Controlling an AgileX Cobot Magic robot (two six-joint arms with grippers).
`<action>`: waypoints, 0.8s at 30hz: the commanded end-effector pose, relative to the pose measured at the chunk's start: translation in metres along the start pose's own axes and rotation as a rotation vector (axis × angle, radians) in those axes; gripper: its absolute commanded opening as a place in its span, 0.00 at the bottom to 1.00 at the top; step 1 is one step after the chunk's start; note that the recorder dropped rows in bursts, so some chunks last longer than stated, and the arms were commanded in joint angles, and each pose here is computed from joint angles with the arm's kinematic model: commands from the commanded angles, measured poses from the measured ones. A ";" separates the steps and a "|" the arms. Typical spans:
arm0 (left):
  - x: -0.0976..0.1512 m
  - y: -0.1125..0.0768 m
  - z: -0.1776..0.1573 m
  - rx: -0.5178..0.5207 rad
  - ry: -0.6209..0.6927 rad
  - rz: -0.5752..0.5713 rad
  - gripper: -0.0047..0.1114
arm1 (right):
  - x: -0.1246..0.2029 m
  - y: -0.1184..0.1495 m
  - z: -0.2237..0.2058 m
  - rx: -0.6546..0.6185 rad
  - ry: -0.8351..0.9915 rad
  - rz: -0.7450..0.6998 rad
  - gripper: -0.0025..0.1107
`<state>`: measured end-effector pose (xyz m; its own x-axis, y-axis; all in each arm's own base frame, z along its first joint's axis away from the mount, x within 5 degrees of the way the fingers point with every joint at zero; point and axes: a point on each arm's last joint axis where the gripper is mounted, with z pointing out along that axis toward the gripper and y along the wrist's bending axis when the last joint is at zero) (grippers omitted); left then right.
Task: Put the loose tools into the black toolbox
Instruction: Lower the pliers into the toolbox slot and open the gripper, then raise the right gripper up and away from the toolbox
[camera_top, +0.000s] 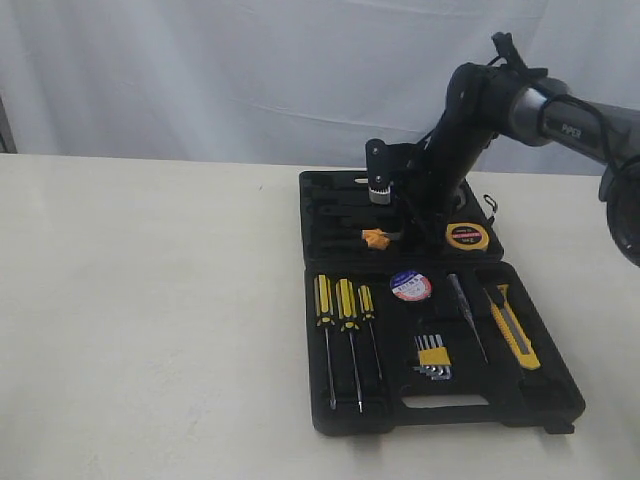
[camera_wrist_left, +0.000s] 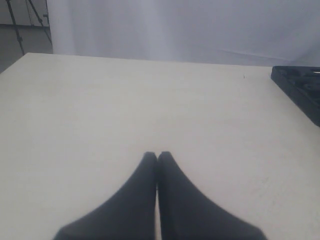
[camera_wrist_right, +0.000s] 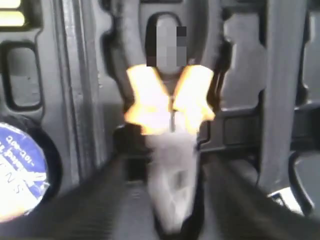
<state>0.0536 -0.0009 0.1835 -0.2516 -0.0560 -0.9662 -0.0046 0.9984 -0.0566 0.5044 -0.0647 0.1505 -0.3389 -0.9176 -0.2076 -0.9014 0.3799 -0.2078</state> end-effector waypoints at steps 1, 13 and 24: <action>0.001 0.000 0.000 0.007 0.000 -0.003 0.04 | 0.002 -0.001 -0.001 0.007 0.033 0.031 0.64; 0.001 0.000 0.000 0.007 0.000 -0.003 0.04 | -0.002 -0.006 -0.032 0.079 0.020 0.103 0.65; 0.001 0.000 0.000 0.007 0.000 -0.003 0.04 | -0.011 0.006 -0.138 0.070 -0.157 0.479 0.19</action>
<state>0.0536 -0.0009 0.1835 -0.2516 -0.0560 -0.9662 -0.0046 0.9984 -0.0566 0.4755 -0.0602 0.2559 -0.6041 -0.6958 -0.3885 -0.7126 0.6899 -0.1273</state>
